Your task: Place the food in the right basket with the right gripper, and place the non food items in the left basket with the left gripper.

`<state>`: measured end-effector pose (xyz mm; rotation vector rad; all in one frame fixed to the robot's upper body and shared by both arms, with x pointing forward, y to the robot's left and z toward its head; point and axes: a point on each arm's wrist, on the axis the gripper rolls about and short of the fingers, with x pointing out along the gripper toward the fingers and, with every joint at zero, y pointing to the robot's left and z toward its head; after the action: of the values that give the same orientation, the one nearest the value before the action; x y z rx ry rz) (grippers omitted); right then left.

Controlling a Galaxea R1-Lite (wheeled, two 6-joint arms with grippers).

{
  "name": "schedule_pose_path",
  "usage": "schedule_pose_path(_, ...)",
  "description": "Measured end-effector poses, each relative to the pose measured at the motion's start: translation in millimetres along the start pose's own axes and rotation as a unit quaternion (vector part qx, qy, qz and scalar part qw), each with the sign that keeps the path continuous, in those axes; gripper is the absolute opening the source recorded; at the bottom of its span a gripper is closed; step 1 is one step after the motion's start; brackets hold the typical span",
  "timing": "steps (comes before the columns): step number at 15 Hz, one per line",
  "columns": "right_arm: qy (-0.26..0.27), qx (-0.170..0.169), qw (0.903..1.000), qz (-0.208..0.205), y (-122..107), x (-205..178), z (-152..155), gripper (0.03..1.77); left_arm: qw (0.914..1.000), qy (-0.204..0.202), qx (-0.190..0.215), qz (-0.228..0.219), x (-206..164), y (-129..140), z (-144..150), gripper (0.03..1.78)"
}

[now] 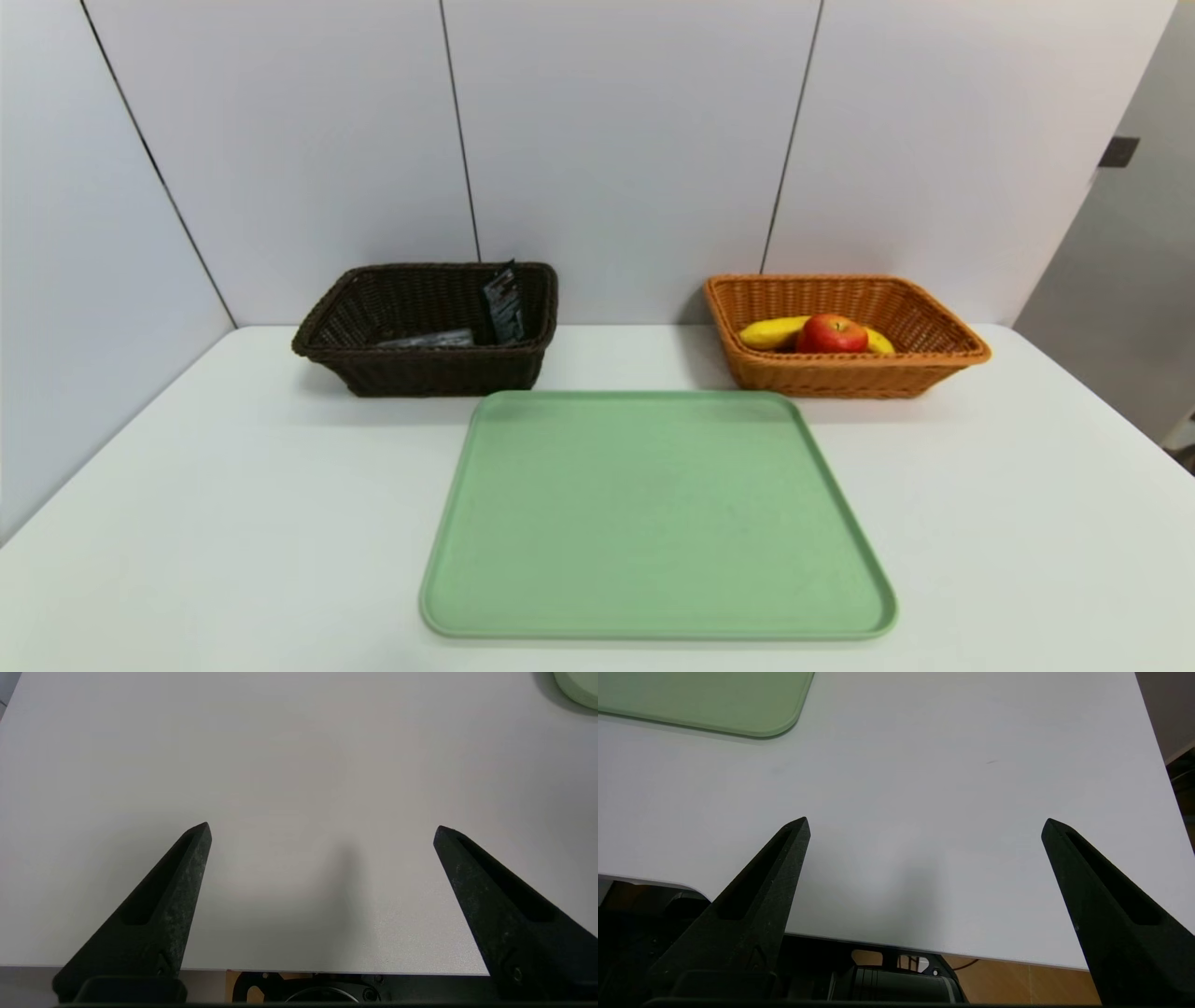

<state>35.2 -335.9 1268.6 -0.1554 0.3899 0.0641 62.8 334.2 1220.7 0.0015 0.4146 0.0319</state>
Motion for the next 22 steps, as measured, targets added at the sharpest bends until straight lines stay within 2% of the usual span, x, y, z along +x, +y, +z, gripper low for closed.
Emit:
schedule_pose_path(8, -0.08, -0.011, 0.9967, -0.002, 7, 0, -39, 1.71, 0.9974, -0.072, -0.004, 0.007, 7, 0, -28, 1.69)
schedule_pose_path(10, -0.119, -0.011, 0.9928, -0.01, 6, 10, -40, 1.71, 0.9952, -0.098, -0.004, 0.006, 9, 0, -31, 1.69)
schedule_pose_path(14, -0.19, -0.015, 0.9814, -0.024, 7, 42, -48, 1.71, 0.9849, -0.173, -0.008, 0.002, 15, -1, -31, 1.69)
schedule_pose_path(17, -0.223, -0.011, 0.9742, -0.034, 8, 58, -57, 1.71, 0.9821, -0.188, -0.014, 0.004, 18, -1, -32, 1.69)
schedule_pose_path(19, -0.202, -0.006, 0.9789, -0.028, 9, 63, -64, 1.71, 0.9775, -0.21, -0.02, 0.002, 19, -1, -30, 1.69)
schedule_pose_path(21, -0.189, 0.007, 0.9817, -0.023, 9, 64, -66, 1.71, 0.9686, -0.248, -0.023, 0.0, 17, -1, -24, 1.69)
schedule_pose_path(22, -0.189, 0.012, 0.9817, -0.023, 9, 64, -66, 1.71, 0.9681, -0.25, -0.023, 0.0, 17, -1, -24, 1.69)
